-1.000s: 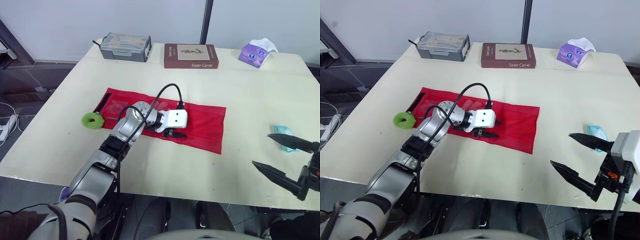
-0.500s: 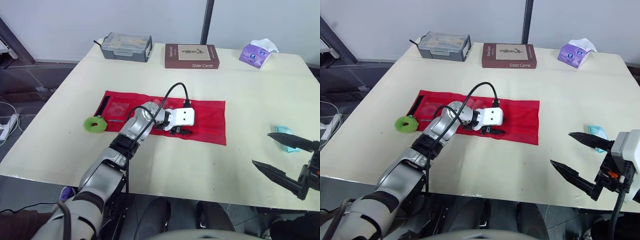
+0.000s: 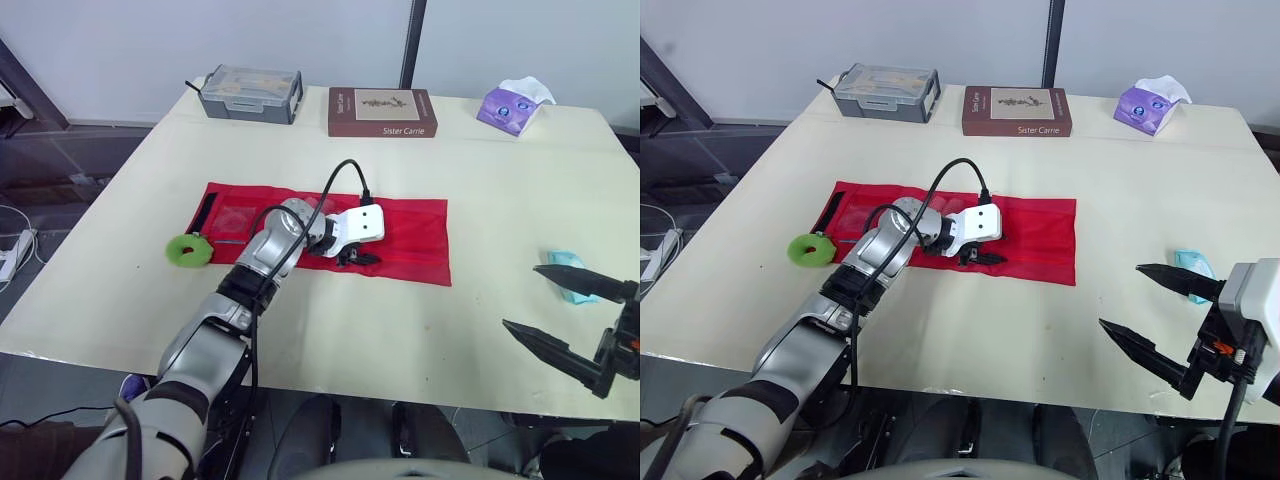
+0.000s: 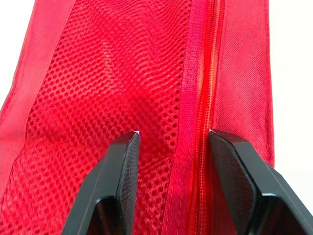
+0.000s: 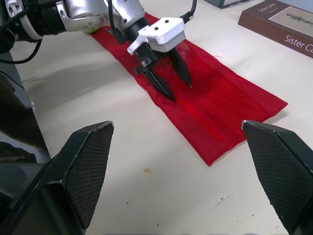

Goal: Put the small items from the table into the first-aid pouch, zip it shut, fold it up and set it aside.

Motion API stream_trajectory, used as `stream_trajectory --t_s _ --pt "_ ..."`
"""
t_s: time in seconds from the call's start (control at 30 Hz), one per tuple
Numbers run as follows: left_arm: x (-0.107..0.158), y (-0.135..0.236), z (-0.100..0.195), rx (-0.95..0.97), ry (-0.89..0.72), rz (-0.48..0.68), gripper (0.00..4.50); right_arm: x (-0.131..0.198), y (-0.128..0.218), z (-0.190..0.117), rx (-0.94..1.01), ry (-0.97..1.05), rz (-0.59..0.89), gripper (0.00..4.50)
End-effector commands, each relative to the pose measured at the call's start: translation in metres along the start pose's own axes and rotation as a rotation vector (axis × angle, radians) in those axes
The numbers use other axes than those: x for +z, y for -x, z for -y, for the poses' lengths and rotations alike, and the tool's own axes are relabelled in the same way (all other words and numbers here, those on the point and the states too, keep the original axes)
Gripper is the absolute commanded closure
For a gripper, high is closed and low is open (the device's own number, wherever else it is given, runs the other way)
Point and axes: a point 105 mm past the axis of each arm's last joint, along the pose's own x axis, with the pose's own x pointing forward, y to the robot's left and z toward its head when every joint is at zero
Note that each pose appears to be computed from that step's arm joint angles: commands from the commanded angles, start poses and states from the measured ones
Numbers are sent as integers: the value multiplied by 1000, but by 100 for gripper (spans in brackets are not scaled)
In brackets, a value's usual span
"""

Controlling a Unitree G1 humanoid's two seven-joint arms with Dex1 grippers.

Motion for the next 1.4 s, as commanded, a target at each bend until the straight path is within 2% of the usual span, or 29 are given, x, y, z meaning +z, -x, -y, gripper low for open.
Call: stream_trajectory --t_s 0.03,0.3,0.53,0.9,1.1,1.4 --pt "17 5 -11 26 -4 47 211 4 -1 -2 5 27 10 0" --pt "23 4 -16 21 50 73 211 4 0 -3 0 25 8 0" --pt "16 -7 -18 43 -12 26 211 4 -1 -3 1 26 12 0" --pt "13 -15 1 -80 -61 30 211 4 -1 -3 -6 25 9 0" --pt "8 -15 2 -87 -94 7 211 4 0 -4 -11 23 9 0" --pt "11 -11 8 -144 -95 31 211 4 0 -4 -14 20 7 0"
